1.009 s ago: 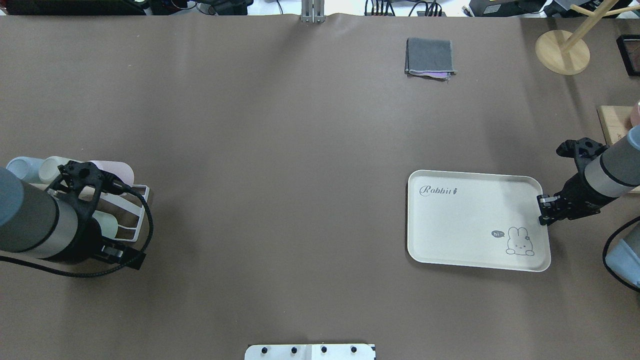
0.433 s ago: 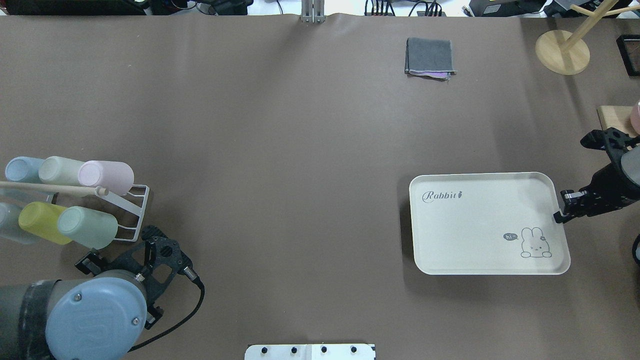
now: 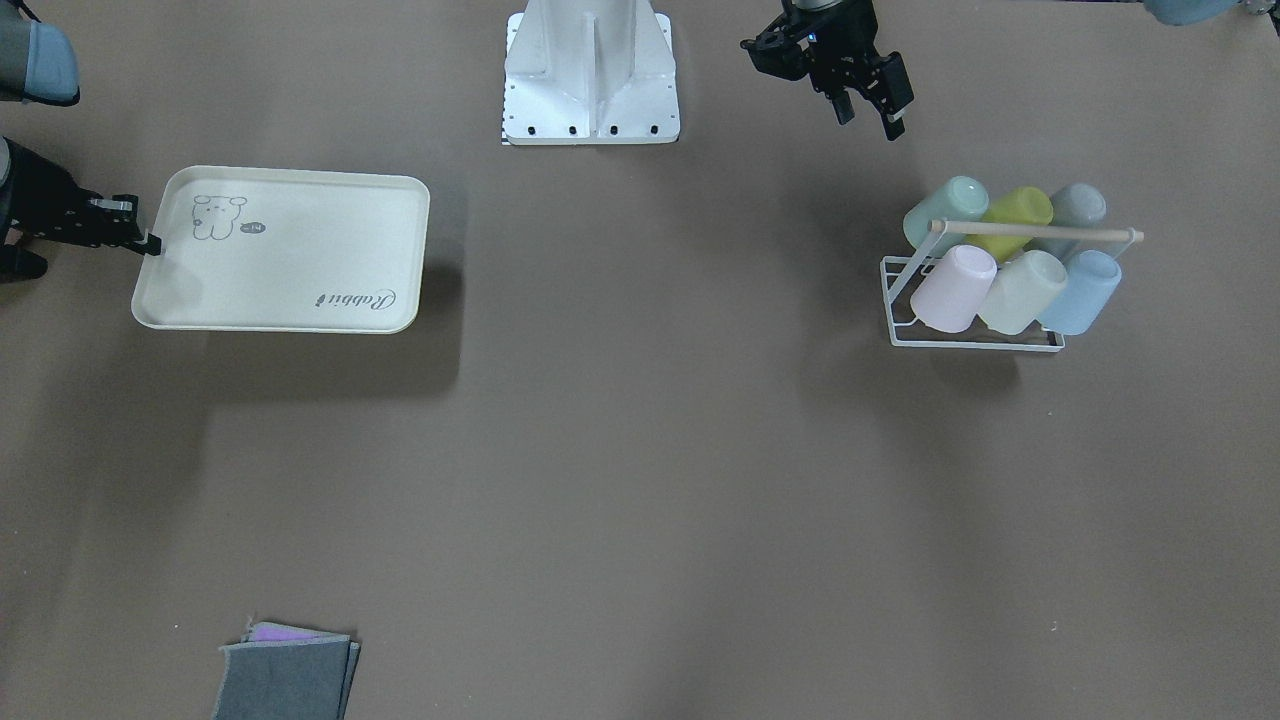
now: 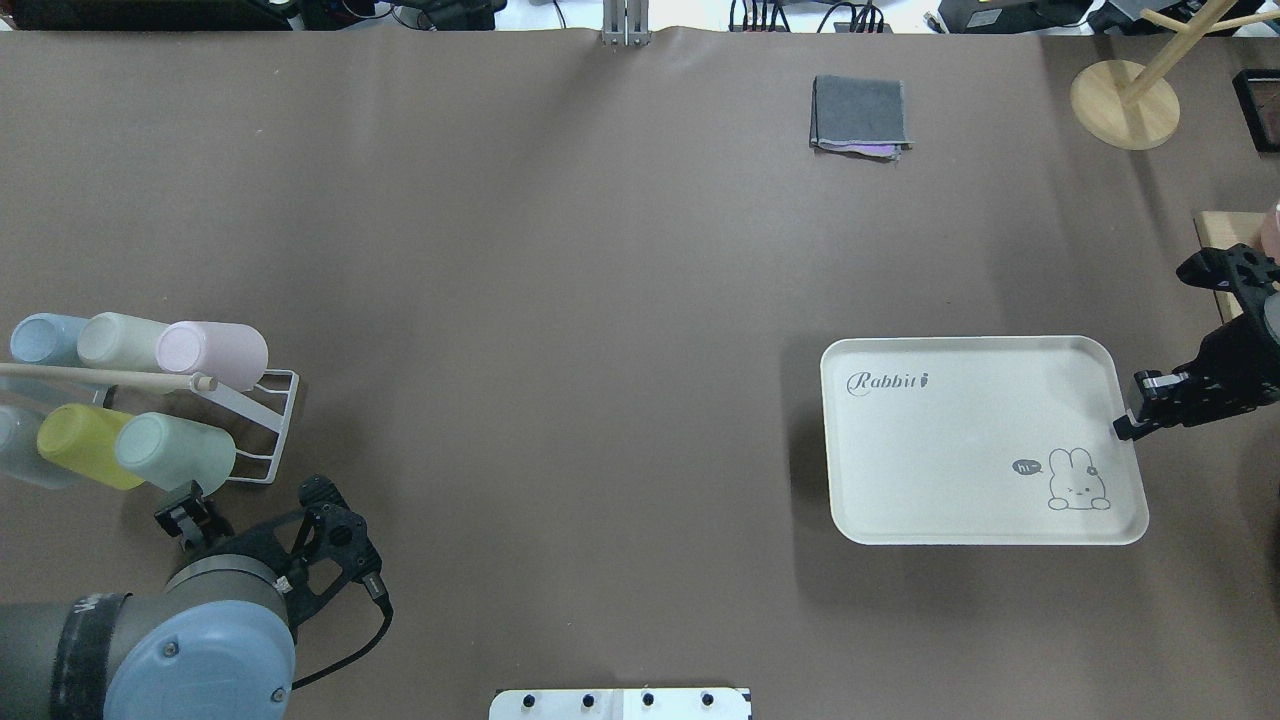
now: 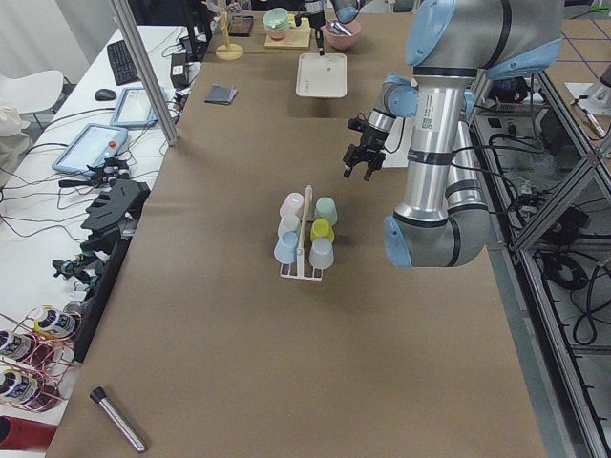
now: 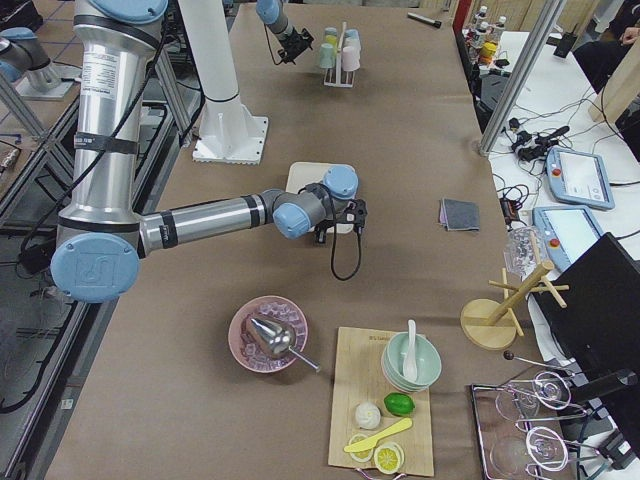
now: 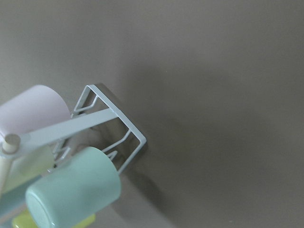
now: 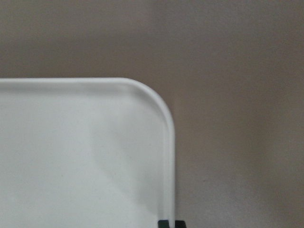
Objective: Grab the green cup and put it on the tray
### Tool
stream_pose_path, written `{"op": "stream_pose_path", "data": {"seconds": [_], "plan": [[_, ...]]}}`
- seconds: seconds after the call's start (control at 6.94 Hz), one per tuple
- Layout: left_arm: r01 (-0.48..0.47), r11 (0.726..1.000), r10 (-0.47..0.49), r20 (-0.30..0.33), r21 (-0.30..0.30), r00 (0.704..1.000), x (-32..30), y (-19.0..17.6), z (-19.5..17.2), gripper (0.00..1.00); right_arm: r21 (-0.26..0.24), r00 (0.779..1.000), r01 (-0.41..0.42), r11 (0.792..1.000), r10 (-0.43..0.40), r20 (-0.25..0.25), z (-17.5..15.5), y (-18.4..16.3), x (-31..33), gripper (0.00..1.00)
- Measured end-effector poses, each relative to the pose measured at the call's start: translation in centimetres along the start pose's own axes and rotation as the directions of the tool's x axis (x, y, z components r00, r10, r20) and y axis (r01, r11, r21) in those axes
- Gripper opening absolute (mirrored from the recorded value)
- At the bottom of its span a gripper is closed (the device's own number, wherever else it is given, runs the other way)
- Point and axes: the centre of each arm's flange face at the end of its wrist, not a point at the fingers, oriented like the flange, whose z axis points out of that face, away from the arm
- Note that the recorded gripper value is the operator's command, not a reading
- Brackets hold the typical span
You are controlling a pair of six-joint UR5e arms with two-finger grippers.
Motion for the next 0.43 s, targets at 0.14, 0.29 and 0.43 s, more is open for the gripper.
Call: {"op": "stream_pose_path", "data": {"seconds": [0.14, 0.29, 0.43], "plan": [[-0.101, 0.995, 0.1, 0.055, 0.005, 0.993, 1.3, 0.4, 0.5, 0.95, 0.009, 1.0, 0.024, 1.0, -0.025, 0.016, -0.2, -1.4, -2.0, 0.0], [-0.208, 0.978, 0.207, 0.109, -0.003, 0.972, 2.3, 1.0, 1.0, 0.94, 0.013, 0.999, 0.042, 0.999, -0.042, 0.026, 0.1, -3.0, -4.4, 0.0], [-0.314, 0.949, 0.315, 0.159, -0.034, 0.936, 3.6, 1.8, 1.6, 0.95, 0.01, 0.998, 0.054, 0.998, -0.054, 0.028, 0.8, -4.4, -7.5, 0.0]]}}
